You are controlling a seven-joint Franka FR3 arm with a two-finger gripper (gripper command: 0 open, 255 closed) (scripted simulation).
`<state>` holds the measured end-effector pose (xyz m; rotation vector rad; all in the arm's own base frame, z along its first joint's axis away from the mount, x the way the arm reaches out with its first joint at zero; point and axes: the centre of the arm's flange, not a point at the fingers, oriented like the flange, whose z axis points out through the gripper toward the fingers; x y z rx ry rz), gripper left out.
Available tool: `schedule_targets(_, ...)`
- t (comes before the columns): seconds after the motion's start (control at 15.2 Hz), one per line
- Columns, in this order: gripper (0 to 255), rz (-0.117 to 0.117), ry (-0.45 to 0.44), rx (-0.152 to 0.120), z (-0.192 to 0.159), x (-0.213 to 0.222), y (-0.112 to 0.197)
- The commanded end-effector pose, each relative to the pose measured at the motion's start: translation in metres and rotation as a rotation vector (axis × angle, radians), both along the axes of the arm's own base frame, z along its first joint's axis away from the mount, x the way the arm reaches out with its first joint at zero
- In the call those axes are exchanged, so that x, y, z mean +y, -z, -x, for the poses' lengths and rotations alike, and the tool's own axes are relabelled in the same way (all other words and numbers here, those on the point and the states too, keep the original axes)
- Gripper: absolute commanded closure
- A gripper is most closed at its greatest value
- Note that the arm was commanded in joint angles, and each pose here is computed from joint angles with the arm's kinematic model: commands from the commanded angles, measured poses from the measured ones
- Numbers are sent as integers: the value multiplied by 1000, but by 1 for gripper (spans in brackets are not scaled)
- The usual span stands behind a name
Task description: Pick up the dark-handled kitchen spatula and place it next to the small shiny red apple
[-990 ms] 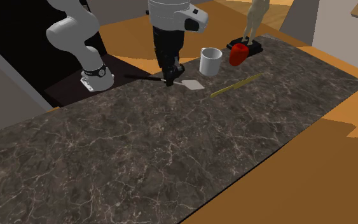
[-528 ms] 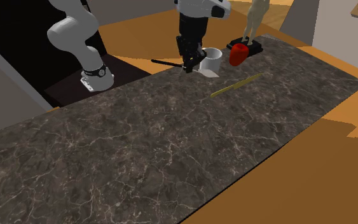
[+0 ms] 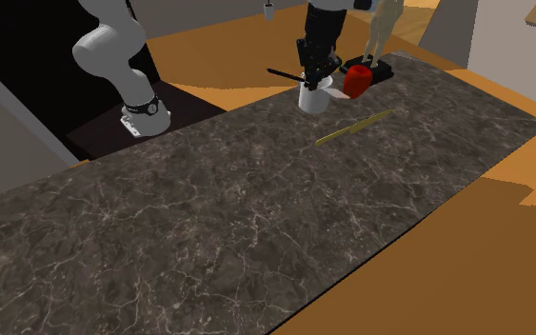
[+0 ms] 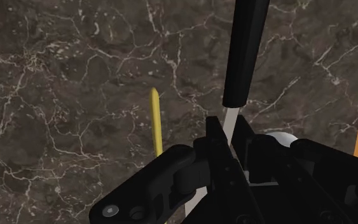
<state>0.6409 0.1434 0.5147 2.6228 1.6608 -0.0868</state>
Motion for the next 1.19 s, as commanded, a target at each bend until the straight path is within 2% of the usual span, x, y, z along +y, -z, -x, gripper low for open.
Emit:
schedule_targets(0.0,255,0,1,0,-5,25,0)
schedule_targets(0.26,255,0,1,0,-16,76,0)
schedule_targets(1.12,255,0,1,0,-16,76,68)
